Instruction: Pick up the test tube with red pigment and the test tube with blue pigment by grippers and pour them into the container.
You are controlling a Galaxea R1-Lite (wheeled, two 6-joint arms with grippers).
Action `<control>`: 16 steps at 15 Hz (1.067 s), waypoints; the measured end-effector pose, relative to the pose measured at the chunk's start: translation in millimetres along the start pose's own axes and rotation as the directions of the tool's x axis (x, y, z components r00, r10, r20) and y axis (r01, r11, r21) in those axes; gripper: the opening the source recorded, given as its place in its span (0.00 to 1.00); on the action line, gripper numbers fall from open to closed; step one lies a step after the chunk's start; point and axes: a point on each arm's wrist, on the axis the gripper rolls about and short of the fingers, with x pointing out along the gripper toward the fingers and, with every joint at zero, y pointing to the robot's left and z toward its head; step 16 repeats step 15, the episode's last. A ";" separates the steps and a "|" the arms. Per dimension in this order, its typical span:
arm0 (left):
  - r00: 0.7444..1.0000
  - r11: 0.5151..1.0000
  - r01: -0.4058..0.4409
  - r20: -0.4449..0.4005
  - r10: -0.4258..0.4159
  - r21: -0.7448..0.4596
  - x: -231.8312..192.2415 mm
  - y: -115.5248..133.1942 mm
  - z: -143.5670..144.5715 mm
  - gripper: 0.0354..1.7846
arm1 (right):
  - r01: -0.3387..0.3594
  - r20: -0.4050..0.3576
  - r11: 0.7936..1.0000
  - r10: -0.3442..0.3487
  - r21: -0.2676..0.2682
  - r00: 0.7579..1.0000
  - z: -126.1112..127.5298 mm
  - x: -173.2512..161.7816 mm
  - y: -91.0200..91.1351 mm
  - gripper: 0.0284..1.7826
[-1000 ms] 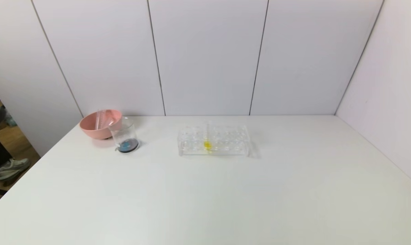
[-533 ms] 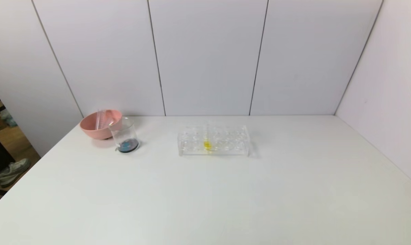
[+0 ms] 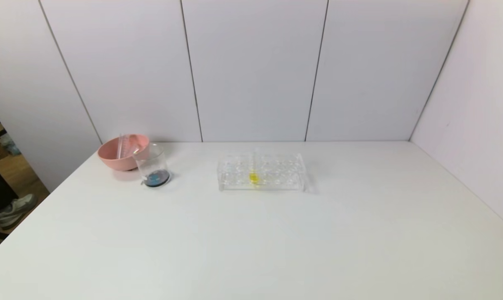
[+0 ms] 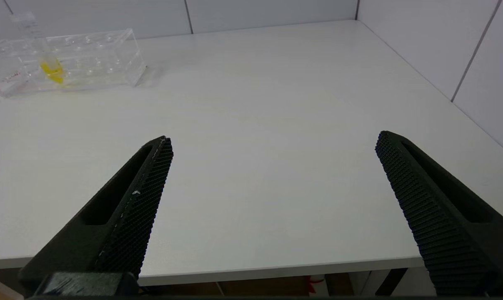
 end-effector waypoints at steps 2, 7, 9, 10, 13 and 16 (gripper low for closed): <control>0.991 0.999 -0.031 -0.128 0.025 -0.042 -0.2 -0.2 -16.3 1.00 | 0.000 0.000 1.000 0.000 0.000 1.000 0.0 0.0 0.0 1.00; 0.991 0.997 -0.038 -0.129 0.029 -0.069 0.1 -0.1 -17.7 1.00 | 0.000 0.000 1.000 0.000 -0.002 1.000 0.0 0.0 0.0 1.00; 0.992 0.994 -0.045 -0.125 0.033 -0.095 0.2 0.0 -17.4 1.00 | 0.000 0.000 1.000 0.000 -0.001 1.000 0.0 0.0 0.0 1.00; 0.992 0.993 -0.047 -0.124 0.034 -0.109 0.2 0.0 -17.3 1.00 | 0.000 0.000 1.000 0.000 0.001 1.000 0.0 0.0 0.0 1.00; 0.991 0.989 -0.071 -0.125 0.055 -0.130 0.2 0.5 -17.3 1.00 | -0.001 0.001 1.000 0.001 0.004 1.000 0.1 0.0 0.0 1.00; 0.991 0.988 -0.073 -0.125 0.056 -0.133 0.2 0.5 -17.3 1.00 | 0.000 0.001 1.000 0.000 0.004 1.000 0.1 0.0 0.0 1.00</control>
